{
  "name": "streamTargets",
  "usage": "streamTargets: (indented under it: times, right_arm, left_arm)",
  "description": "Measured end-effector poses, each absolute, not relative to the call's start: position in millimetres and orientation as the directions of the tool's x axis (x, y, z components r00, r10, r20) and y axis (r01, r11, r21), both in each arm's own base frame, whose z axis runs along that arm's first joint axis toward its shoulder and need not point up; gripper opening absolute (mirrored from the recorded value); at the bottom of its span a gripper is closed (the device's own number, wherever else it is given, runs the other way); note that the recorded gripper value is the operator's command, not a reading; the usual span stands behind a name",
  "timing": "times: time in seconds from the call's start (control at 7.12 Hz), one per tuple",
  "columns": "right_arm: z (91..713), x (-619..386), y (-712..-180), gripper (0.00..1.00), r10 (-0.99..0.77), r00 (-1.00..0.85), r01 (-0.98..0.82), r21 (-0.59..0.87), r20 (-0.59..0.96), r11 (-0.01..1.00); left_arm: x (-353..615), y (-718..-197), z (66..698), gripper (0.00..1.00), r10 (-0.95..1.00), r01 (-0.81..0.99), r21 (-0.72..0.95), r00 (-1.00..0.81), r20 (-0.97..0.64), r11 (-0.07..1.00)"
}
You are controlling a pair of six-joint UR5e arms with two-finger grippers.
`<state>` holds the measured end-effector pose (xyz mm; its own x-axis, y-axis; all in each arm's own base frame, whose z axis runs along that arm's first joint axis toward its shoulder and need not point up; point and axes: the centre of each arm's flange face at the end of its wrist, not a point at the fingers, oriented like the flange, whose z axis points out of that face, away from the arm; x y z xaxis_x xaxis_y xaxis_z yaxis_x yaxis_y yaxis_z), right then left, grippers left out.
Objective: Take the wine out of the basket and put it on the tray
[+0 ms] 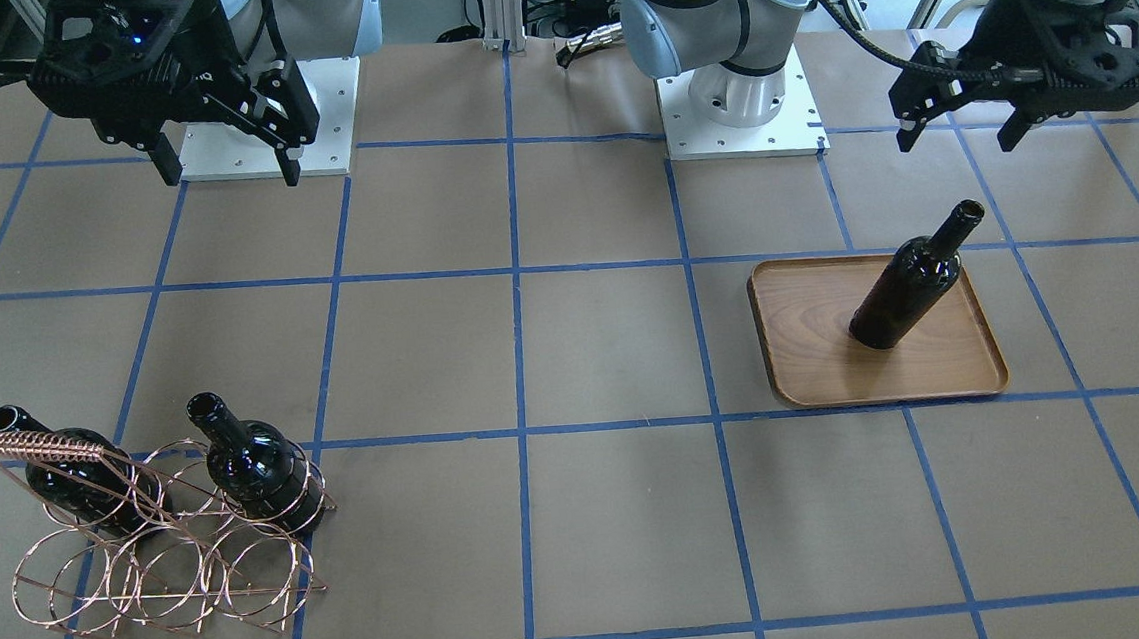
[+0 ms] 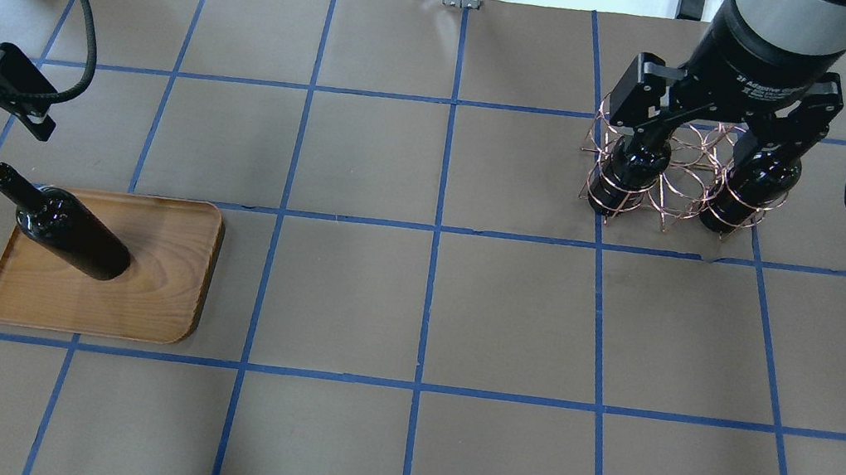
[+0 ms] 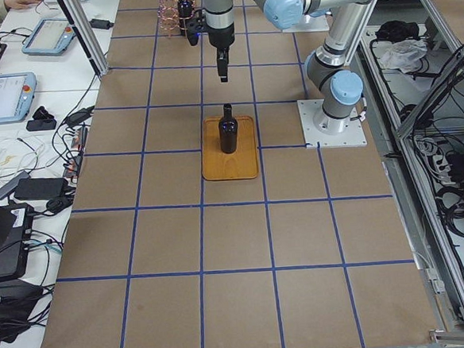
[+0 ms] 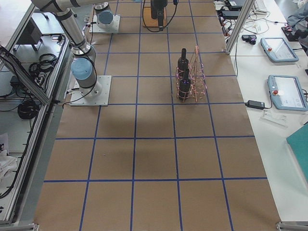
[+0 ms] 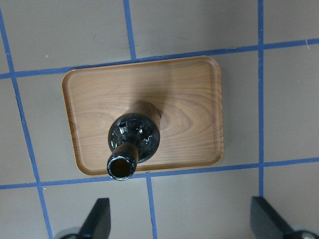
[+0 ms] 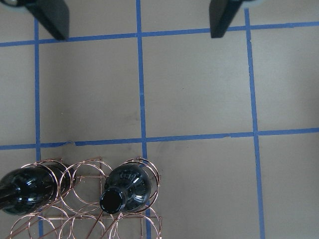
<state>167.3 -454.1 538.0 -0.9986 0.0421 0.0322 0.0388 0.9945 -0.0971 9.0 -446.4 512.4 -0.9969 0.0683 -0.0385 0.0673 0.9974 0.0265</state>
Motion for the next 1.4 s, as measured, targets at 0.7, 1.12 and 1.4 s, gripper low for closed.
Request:
streamTargets:
  times: [0.7,1.12,1.4]
  right_arm:
    - [538,167,-454,1.00,0.042,-0.999,0.039,-0.097,0.032,0.995]
    - [538,167,-454,1.00,0.042,-0.999,0.039,-0.095,0.033,0.995]
    - [537,167,-454,1.00,0.042,-0.999,0.039,-0.095,0.033,0.995]
  left_arm:
    - [-52,-438,518,1.00,0.058,0.058,0.001,-0.998,-0.039,0.998]
    - [-84,-440,512,1.00,0.060,0.060,0.001,-0.997,-0.037,0.998]
    - [-93,-442,511,1.00,0.065,0.065,-0.007,-0.997,-0.036,0.998]
